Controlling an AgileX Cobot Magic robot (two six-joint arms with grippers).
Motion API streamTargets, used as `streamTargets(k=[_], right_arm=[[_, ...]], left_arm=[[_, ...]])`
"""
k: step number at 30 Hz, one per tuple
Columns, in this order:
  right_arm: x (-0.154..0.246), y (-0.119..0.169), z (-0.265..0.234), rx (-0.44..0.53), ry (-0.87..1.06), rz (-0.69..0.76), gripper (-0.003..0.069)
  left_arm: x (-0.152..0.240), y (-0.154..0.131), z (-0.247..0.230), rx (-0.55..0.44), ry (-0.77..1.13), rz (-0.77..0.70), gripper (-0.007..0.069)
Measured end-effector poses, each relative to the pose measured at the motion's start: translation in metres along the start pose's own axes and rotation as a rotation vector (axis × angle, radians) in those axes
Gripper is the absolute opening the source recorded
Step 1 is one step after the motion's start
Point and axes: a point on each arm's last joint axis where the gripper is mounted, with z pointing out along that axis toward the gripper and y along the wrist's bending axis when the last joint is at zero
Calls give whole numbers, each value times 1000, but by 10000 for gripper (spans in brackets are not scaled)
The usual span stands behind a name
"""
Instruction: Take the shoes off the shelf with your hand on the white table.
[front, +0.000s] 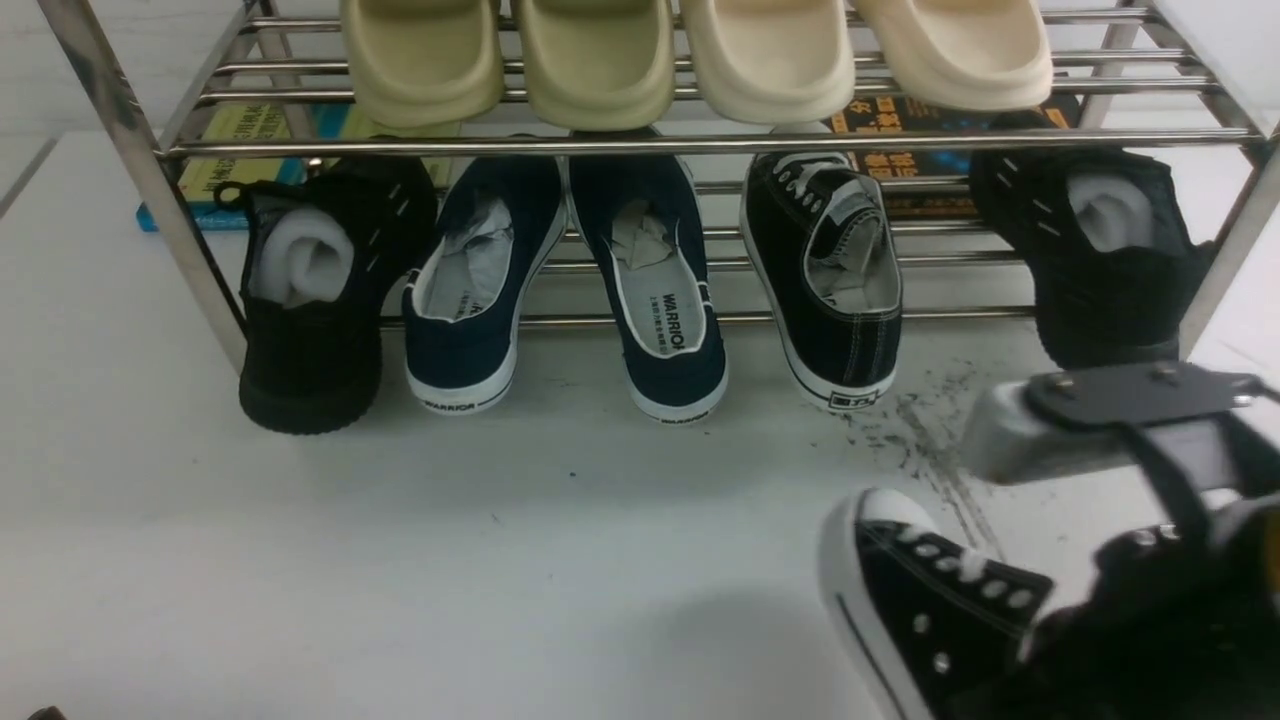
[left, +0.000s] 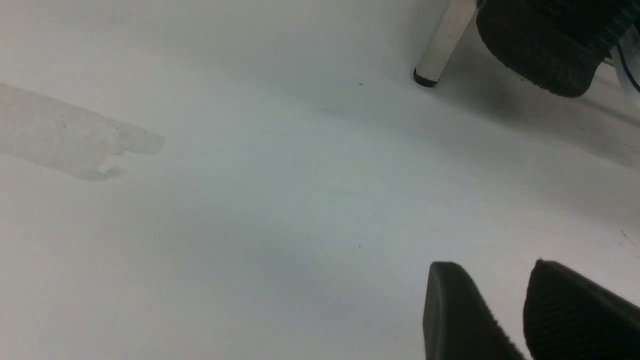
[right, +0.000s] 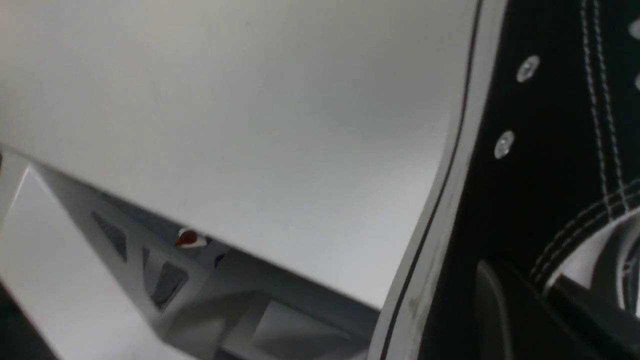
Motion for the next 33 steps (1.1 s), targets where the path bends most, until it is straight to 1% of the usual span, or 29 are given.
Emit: streamTargets(k=[1,3,4,6,7,9,10,15,19,25,26,30,33], right_arm=[[-1,1,2,5,-3,1,7],[-11,8,31,86,-29,15,7],[-11,8,31,83,-32,22,7],[-21,9,60,166,-40,46,7],[-23,9,69,191,-37,56,8],[-24,11,78,201,-27,70,9],[-24,14,90,208,-19,104,9],[-29,14,117,243,-36,137,9],[-34,17,132,217,-77,142,11],[-39,22,134,156,-120,141,16],[-40,24,134,143,-132,160,18],[-41,24,134,138,-142,191,24],[-42,23,133,151,-143,199,46]], left_arm=[[0,0,0,0,0,0,239],[0,0,0,0,0,0,239],[0,0,0,0,0,0,239],[0,0,0,0,0,0,239],[0,0,0,0,0,0,239],[0,0,0,0,0,0,239],[0,0,0,0,0,0,239],[0,0,0,0,0,0,239],[0,0,0,0,0,0,239],[0,0,0,0,0,0,239],[0,0,0,0,0,0,239],[0,0,0,0,0,0,239],[0,0,0,0,0,0,239]])
